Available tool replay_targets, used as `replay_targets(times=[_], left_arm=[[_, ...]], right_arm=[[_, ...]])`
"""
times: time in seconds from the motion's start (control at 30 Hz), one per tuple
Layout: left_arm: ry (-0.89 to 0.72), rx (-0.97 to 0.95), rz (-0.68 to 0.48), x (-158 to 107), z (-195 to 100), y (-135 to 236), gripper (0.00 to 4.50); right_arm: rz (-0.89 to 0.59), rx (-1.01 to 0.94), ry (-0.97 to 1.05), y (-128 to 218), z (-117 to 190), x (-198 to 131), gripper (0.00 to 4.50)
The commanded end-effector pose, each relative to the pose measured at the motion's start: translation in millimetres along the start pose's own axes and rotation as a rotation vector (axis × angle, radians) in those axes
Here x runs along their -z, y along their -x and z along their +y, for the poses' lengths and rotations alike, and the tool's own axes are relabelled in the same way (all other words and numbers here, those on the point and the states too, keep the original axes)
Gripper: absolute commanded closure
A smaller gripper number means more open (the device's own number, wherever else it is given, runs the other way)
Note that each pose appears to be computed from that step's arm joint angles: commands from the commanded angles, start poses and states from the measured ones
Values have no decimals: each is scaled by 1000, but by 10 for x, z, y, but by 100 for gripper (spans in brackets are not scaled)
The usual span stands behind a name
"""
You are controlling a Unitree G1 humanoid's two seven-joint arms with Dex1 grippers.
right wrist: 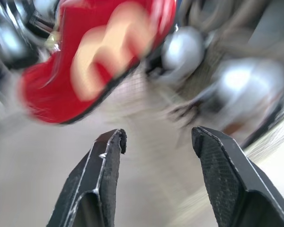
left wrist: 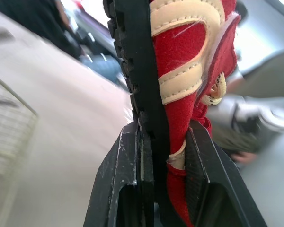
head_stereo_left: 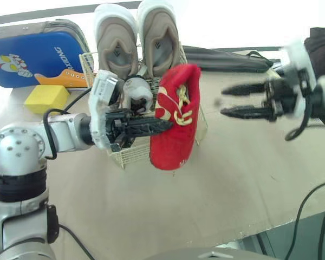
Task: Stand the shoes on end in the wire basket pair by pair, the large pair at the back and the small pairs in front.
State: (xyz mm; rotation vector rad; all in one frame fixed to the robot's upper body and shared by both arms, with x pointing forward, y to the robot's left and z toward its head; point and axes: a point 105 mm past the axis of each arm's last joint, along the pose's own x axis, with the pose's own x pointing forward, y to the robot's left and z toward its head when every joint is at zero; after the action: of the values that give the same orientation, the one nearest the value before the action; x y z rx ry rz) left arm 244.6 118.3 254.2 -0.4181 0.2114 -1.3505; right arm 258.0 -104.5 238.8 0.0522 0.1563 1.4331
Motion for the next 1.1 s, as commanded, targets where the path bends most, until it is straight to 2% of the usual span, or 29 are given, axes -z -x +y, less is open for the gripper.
replay_targets(times=[0.03, 0.23, 0.47, 0.57, 0.67, 0.7, 0.97, 1.03, 1.07, 1.1], left_arm=[[-110, -14, -33, -53, -73, -37, 400], [-138, 12, 13, 139, -115, -96, 400], [-177, 13, 47, 238, -76, -145, 400], [-182, 12, 72, 296, -73, -141, 400], [-179, 10, 80, 323, -74, -114, 400], [-177, 11, 79, 324, -75, -106, 400], [-169, -30, 49, 296, -50, -38, 400], [-157, -41, -18, 159, -84, 38, 297], [-183, -94, -48, 88, -52, 87, 297], [-201, -133, -64, 46, -33, 130, 231]], right_arm=[[-119, -48, -88, -117, 103, -84, 221], [-258, -113, -196, -380, 111, -248, 221], [-221, -197, -253, -557, 231, -198, 221], [-213, -234, -267, -576, 307, -186, 305], [-217, -252, -269, -566, 357, -194, 426], [-221, -256, -272, -566, 362, -201, 447], [-249, -270, -278, -580, 407, -213, 447], [-273, -236, -262, -540, 359, -245, 450], [-290, -214, -250, -508, 330, -269, 450], [-302, -198, -244, -485, 308, -289, 450]])
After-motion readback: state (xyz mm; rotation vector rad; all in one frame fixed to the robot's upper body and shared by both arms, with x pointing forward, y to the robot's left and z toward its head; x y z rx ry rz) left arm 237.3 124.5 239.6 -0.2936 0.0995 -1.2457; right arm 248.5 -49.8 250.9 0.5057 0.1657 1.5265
